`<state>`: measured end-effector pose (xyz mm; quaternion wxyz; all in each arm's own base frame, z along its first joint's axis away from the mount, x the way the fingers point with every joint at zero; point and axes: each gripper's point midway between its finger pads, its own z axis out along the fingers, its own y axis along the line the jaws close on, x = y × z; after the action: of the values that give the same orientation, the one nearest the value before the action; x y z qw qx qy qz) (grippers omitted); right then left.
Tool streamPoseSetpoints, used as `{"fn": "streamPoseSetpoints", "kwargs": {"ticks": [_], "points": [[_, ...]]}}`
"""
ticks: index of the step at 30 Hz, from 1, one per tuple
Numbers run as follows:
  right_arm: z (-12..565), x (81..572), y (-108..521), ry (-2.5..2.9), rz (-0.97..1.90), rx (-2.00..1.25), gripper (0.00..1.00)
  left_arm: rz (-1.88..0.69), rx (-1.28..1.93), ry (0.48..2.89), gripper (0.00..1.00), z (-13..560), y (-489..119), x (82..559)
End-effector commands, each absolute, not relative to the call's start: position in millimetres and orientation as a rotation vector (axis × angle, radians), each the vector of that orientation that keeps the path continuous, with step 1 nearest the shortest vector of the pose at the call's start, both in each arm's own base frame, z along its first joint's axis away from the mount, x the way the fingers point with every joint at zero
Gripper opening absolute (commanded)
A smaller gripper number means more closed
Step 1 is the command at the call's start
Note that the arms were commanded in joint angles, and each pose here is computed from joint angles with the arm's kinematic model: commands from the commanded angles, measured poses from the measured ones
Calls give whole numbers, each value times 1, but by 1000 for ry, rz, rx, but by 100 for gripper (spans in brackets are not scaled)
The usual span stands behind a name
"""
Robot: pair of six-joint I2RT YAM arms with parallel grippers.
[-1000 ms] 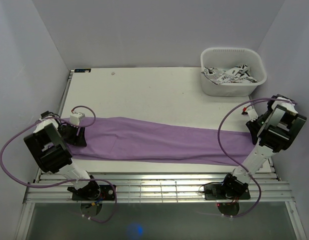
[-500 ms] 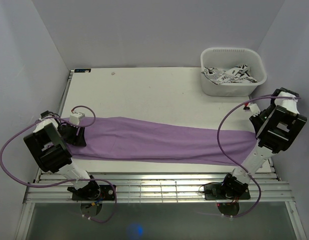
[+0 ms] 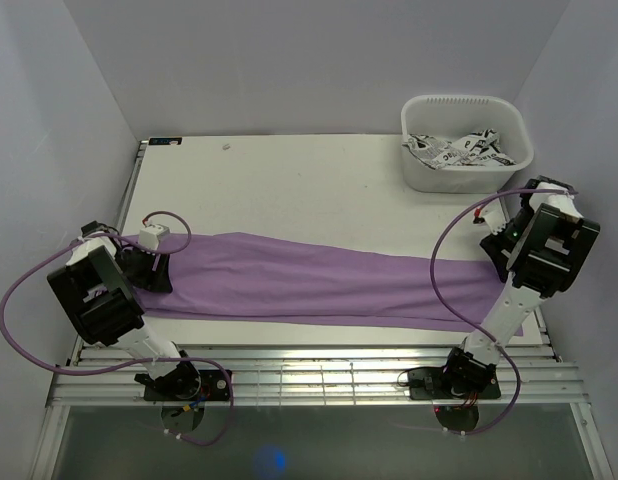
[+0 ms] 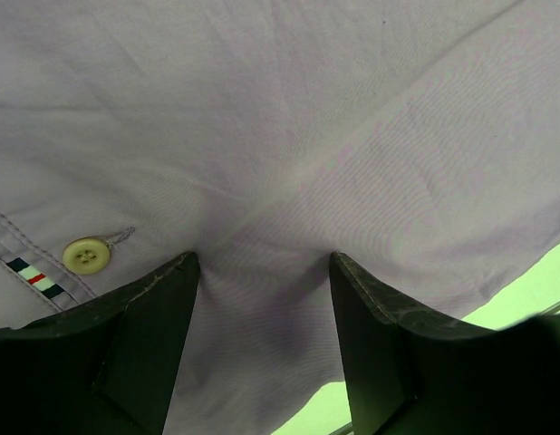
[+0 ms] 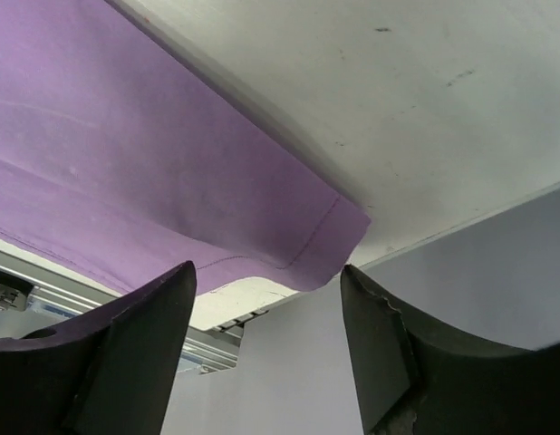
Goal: Fold and stack the trousers
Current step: Fold the trousers
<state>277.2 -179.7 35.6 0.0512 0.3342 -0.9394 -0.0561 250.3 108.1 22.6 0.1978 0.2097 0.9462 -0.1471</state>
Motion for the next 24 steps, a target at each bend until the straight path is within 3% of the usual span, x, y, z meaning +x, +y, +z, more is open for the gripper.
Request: {"fn": "streamPoseSetpoints", "kwargs": {"ticks": [1,3,6,7,11,16,24], "points": [[61,289,-202,-2880,-14,1107,70,-274,637,2749,73,-8,133,239],[80,284,-201,-2941,-49,1060,68,-274,635,2750,73,-7,133,240],[108,263,-185,-3020,-180,1016,57,-272,633,2739,74,-5,133,242],[100,243,-174,-2995,-248,1012,49,-273,631,2738,74,-4,133,242],[87,202,-147,-2996,-221,1190,39,-288,624,2733,74,-5,130,242],[70,188,-133,-2931,-75,1480,37,-309,606,2742,74,-6,130,243],[42,194,-146,-2839,57,1586,41,-318,592,2749,74,-7,128,241]]}}
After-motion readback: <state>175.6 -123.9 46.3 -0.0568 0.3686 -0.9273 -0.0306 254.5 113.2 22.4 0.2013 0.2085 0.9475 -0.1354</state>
